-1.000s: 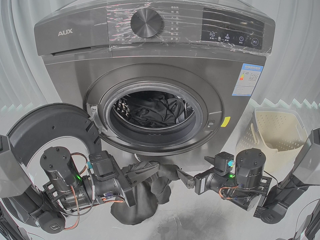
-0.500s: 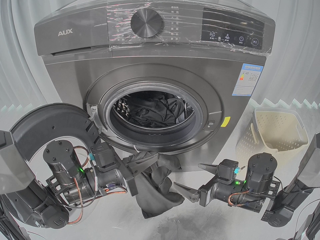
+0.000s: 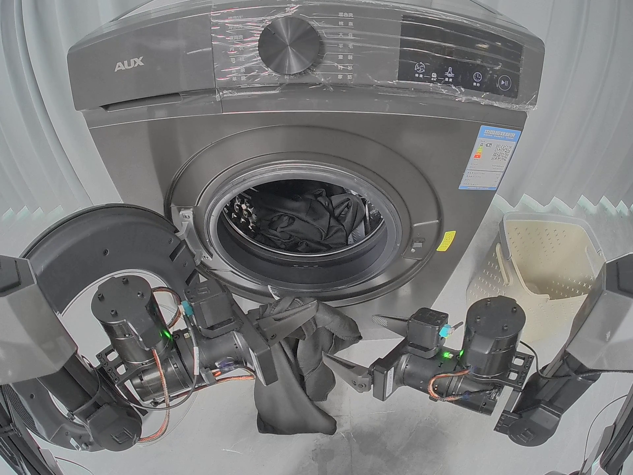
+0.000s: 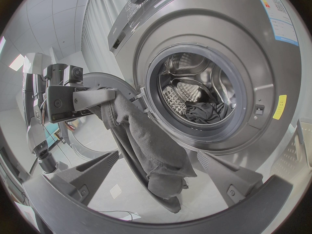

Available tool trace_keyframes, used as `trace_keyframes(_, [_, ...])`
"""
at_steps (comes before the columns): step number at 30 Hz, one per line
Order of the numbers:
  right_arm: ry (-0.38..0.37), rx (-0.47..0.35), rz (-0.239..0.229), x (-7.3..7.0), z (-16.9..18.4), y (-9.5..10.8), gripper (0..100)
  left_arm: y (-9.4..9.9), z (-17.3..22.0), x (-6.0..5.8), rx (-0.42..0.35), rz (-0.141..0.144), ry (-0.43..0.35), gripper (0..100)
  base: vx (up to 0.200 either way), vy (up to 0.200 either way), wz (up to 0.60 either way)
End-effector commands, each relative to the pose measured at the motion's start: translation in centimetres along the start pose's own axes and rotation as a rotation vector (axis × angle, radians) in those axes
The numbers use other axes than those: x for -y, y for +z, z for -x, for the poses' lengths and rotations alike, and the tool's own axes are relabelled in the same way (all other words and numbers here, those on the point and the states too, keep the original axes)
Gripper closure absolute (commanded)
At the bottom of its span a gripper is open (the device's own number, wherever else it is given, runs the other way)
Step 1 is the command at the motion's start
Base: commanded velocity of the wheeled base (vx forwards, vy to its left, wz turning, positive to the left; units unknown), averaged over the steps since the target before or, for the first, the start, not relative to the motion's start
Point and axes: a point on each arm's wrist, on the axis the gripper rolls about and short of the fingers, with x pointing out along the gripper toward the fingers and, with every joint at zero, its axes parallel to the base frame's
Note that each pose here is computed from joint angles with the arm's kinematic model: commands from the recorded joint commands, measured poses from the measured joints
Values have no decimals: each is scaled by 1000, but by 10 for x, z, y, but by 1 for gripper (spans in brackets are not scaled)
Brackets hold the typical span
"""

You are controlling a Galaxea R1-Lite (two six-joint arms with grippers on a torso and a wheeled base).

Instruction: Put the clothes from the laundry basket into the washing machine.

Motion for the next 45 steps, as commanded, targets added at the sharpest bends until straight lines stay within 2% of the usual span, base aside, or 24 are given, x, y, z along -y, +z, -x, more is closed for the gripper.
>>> trace_keyframes(1, [7,-20,3,-2,-13,-9,0,0,2,1,0,0,-1,100,0,0,0])
trace_keyframes(16, [11,49,1,-2,-34,2,0,0,3,1,-3,0,-1,100,0,0,0])
trace_keyframes(17, [12,51,1,-3,-34,2,100,0,3,2,-2,-1,-3,100,0,0,0])
trace_keyframes(31, [34,82,-1,-11,-27,8,100,-1,3,1,-5,0,-1,100,0,0,0])
trace_keyframes(39, [16,101,-4,-11,-15,16,100,-3,4,-1,-14,6,9,100,0,0,0])
trace_keyframes(40, [14,104,-5,-11,-13,18,100,-3,5,-1,-16,7,10,0,0,0,0])
trace_keyframes(45, [6,145,-7,-9,-4,30,100,-8,7,-1,-38,25,12,0,0,0,0])
